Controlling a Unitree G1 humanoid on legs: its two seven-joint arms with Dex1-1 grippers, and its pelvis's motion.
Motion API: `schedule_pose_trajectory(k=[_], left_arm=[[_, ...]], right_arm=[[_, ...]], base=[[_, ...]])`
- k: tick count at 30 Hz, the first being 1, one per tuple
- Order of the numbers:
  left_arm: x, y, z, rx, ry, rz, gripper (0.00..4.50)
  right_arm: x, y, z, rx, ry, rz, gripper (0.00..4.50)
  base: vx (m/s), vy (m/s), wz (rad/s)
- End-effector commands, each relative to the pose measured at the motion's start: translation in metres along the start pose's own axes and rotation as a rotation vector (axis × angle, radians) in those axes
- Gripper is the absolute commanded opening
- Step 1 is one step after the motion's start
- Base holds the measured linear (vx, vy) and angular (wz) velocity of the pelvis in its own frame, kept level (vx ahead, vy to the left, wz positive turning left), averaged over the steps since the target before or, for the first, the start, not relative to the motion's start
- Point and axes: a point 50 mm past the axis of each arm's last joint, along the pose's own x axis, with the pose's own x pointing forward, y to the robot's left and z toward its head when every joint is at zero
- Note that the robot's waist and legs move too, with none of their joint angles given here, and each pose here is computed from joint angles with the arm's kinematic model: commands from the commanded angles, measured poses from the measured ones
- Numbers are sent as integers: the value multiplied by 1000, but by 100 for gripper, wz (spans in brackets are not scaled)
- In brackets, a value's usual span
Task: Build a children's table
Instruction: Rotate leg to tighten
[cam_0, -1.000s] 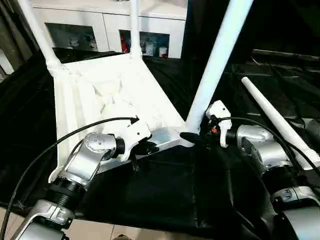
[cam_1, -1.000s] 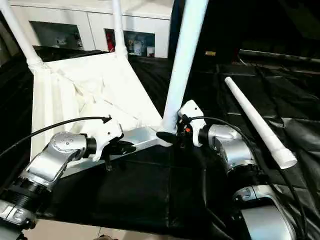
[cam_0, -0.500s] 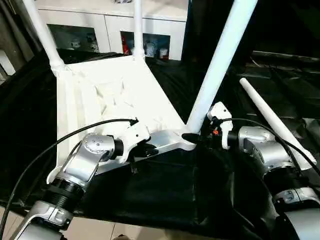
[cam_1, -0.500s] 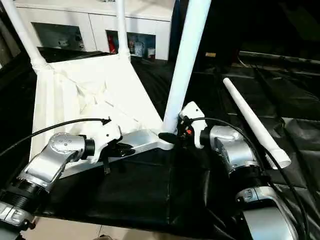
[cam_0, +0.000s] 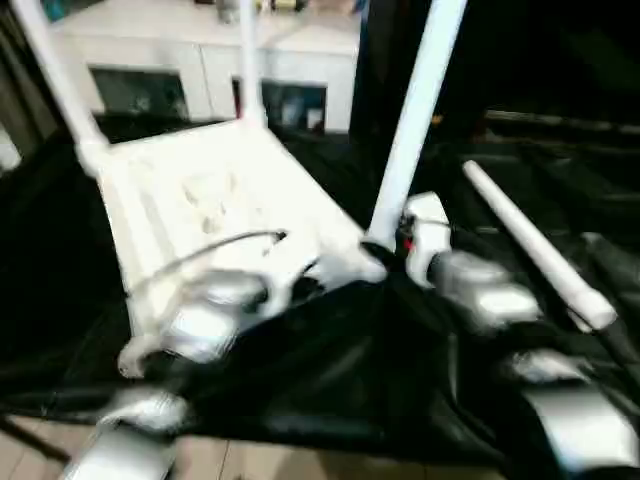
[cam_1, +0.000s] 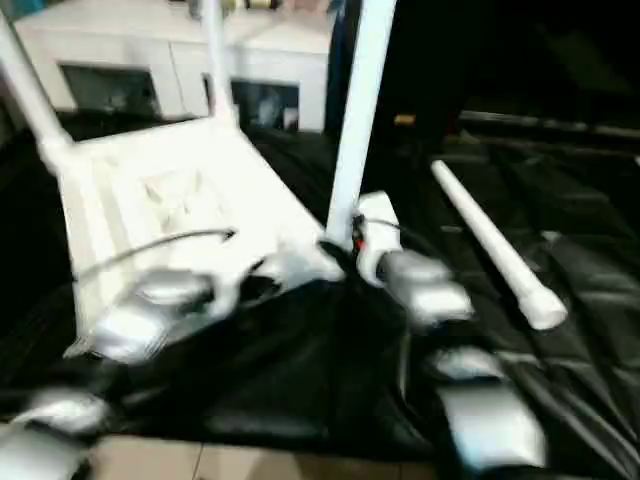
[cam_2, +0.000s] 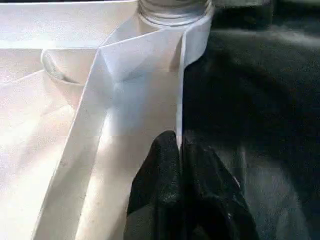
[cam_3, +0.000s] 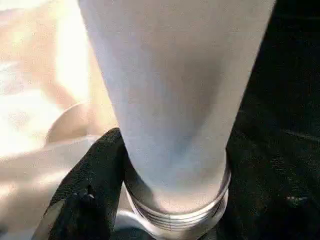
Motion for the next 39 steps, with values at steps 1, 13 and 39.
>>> schedule_pose_trajectory(k=[1, 13, 39], left_arm=[[4, -3, 32, 36, -85, 68, 0], [4, -3, 29, 14, -70, 87, 0], [-26, 15, 11, 118, -112, -60, 0]], right_arm=[[-2, 22, -65, 83, 262, -6, 265], [5, 38, -57, 89, 231, 13, 265], [-19, -19, -14, -199, 70, 321, 447]], base=[[0, 0, 0], [0, 0, 0], [0, 0, 0]])
